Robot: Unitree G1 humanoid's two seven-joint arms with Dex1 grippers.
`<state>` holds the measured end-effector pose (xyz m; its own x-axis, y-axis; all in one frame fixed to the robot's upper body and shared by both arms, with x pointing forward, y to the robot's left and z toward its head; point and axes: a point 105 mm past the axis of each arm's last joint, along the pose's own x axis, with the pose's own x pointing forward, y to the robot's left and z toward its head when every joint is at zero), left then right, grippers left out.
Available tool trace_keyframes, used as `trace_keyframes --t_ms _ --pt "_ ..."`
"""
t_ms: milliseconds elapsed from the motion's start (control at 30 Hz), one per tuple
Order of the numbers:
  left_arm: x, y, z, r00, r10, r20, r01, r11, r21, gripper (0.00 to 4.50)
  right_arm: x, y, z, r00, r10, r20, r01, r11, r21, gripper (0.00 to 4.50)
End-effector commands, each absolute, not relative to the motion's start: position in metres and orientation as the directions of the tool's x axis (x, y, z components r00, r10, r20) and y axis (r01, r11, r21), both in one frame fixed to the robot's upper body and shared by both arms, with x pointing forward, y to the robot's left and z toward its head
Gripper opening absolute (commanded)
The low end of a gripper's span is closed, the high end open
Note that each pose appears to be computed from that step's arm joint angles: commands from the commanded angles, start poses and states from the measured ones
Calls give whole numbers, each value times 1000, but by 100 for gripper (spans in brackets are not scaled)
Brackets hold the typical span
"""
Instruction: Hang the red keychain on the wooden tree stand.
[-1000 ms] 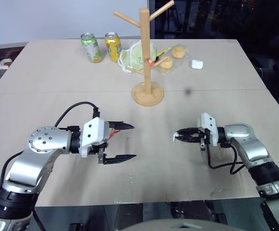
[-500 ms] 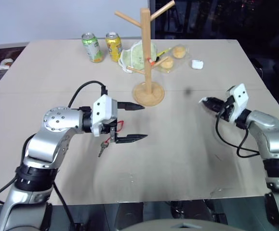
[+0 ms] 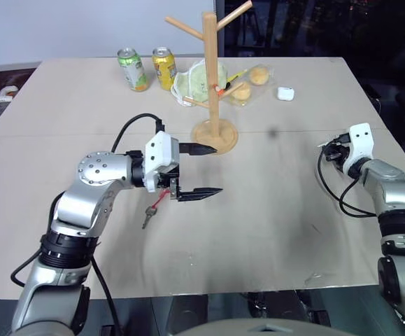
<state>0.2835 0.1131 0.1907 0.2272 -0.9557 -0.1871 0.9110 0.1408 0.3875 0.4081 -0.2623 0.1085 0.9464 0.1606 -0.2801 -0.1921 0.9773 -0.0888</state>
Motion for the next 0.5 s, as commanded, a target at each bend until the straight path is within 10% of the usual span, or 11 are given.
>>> trace_keyframes --t_ms 33,300,500 --pt "281 112 197 235 -957 -173 892 141 430 450 412 -265 120 959 153 -238 -175 982 -75 123" --pt "284 116 199 272 -948 -164 879 175 443 450 408 -261 131 957 197 -214 -216 974 -66 449" --pt "285 124 200 295 -939 -174 875 193 443 450 399 -251 155 950 255 -181 -271 960 -65 449"
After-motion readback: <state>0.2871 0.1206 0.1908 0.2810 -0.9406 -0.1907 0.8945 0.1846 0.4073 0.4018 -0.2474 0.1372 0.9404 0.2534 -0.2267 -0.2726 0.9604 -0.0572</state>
